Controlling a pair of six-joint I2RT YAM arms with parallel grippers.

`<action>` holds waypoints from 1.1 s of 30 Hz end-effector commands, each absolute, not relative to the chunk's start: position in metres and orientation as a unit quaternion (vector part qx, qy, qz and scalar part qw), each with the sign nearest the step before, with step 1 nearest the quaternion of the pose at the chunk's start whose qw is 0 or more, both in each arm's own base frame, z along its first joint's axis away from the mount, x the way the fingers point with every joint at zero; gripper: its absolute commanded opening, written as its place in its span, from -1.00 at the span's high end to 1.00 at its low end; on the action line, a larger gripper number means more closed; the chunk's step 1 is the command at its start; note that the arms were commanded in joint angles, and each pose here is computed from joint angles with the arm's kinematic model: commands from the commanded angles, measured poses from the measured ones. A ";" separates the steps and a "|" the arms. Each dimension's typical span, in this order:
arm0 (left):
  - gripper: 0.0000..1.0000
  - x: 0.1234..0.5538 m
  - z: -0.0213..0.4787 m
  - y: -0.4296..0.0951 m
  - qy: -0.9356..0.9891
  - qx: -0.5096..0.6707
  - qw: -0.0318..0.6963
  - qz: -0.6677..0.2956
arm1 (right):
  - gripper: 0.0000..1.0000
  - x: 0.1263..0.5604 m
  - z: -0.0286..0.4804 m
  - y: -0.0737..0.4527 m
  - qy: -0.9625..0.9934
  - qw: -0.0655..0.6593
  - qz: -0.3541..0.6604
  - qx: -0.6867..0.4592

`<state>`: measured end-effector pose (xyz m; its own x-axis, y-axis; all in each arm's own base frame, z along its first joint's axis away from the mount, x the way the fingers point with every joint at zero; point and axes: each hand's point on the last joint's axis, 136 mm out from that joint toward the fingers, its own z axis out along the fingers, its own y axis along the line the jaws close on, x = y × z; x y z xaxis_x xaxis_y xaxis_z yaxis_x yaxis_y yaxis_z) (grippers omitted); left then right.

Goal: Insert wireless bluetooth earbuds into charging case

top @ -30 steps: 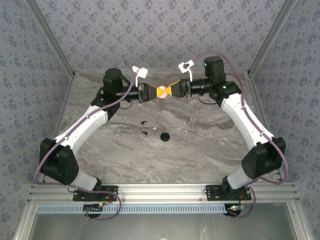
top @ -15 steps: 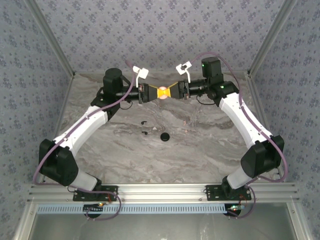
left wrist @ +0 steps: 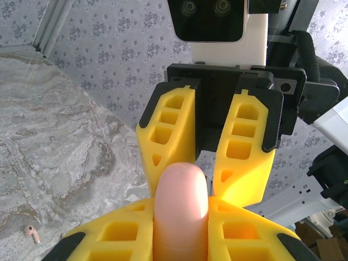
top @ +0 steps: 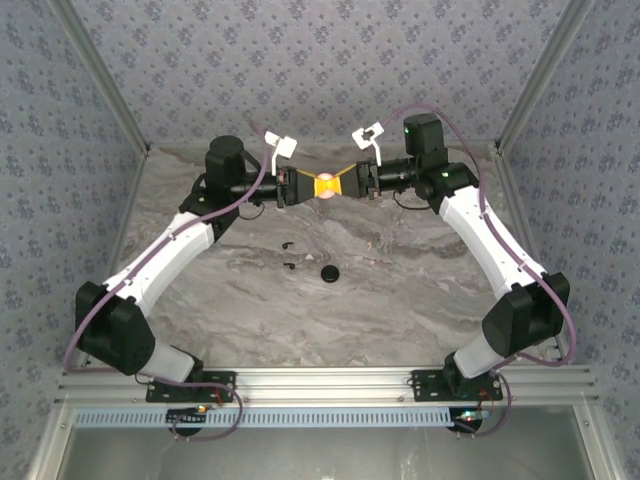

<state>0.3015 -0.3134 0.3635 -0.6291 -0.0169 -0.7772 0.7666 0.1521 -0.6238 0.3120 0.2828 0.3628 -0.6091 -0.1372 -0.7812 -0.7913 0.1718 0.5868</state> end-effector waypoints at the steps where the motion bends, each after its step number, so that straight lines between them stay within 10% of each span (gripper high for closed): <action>1: 0.87 0.300 0.388 -0.311 0.669 0.282 0.374 -0.577 | 0.46 0.304 0.380 0.281 0.701 0.310 0.549 -0.333; 11: 0.89 0.304 0.386 -0.309 0.676 0.274 0.381 -0.568 | 0.27 0.304 0.380 0.279 0.705 0.318 0.541 -0.331; 33: 0.90 0.307 0.387 -0.308 0.677 0.270 0.386 -0.565 | 0.59 0.305 0.386 0.274 0.698 0.325 0.548 -0.327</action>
<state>0.3052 -0.3135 0.3641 -0.6154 -0.0320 -0.7876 0.7700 0.1894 -0.6093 0.3160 0.2788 0.3644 -0.6032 -0.1240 -0.7879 -0.7921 0.2091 0.5735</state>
